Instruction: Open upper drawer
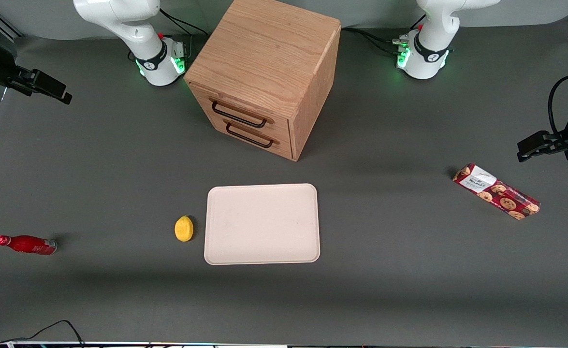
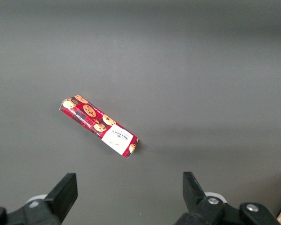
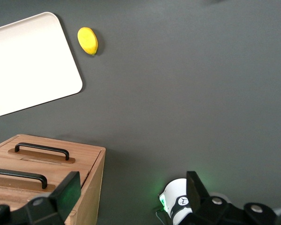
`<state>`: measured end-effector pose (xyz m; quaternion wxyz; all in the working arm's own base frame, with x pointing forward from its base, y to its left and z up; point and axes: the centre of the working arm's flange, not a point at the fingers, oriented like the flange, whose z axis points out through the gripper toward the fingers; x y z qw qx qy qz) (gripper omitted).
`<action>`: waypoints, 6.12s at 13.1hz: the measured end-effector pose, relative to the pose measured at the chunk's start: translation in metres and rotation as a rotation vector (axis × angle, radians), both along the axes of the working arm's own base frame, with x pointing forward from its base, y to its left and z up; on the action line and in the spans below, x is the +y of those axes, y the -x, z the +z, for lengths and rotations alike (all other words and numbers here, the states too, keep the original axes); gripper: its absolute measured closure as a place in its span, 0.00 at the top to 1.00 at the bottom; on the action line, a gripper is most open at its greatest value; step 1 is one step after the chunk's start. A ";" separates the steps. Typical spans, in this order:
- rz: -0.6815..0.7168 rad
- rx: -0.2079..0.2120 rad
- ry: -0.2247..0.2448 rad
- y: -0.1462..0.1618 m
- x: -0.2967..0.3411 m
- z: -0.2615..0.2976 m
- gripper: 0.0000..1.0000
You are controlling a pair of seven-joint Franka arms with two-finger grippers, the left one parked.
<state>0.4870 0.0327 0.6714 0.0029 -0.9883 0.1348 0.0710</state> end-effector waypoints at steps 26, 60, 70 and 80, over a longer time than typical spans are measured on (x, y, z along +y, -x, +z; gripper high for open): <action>0.934 0.158 -0.514 -0.007 0.206 -0.095 1.00; 0.954 0.043 -0.450 0.028 0.283 -0.265 1.00; 0.968 0.020 -0.406 0.028 0.280 -0.278 1.00; 0.988 -0.001 -0.358 0.016 0.275 -0.295 1.00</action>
